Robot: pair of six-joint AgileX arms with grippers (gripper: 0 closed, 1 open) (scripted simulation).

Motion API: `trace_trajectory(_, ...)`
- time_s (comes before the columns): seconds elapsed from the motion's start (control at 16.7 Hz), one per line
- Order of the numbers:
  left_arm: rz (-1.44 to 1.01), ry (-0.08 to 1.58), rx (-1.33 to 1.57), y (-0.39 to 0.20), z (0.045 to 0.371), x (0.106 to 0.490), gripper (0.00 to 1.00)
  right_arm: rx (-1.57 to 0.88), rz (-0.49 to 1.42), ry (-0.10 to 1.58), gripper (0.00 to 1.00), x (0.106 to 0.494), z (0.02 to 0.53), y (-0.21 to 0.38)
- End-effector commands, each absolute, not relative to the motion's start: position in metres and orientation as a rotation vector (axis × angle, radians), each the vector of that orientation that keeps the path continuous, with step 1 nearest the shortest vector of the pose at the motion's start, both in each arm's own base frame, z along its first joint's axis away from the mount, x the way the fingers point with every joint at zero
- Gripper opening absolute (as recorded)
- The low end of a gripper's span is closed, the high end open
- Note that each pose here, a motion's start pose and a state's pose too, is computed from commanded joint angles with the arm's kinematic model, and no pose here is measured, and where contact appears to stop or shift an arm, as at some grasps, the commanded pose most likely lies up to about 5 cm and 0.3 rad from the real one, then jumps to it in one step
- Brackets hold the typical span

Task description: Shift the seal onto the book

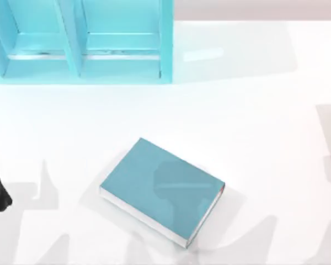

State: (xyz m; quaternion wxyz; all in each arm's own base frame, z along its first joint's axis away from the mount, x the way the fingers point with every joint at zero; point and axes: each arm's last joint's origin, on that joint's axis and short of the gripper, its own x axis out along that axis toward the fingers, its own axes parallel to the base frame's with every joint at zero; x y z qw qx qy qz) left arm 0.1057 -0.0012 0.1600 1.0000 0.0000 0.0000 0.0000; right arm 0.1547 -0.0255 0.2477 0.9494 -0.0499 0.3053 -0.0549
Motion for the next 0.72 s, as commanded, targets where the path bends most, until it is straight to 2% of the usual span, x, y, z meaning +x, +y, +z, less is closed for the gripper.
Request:
trace_trajectory(0.36,0.0,0.0,0.0,-0.001,0.16,0.106,1.0,-0.112,-0.111,1.032,1.0,0.241,0.288,-0.067)
trace_trajectory(0.72,0.0,0.0,0.0,-0.001,0.16,0.106,1.0,-0.047,-0.051,1.404,1.0,0.312,0.266,-0.121)
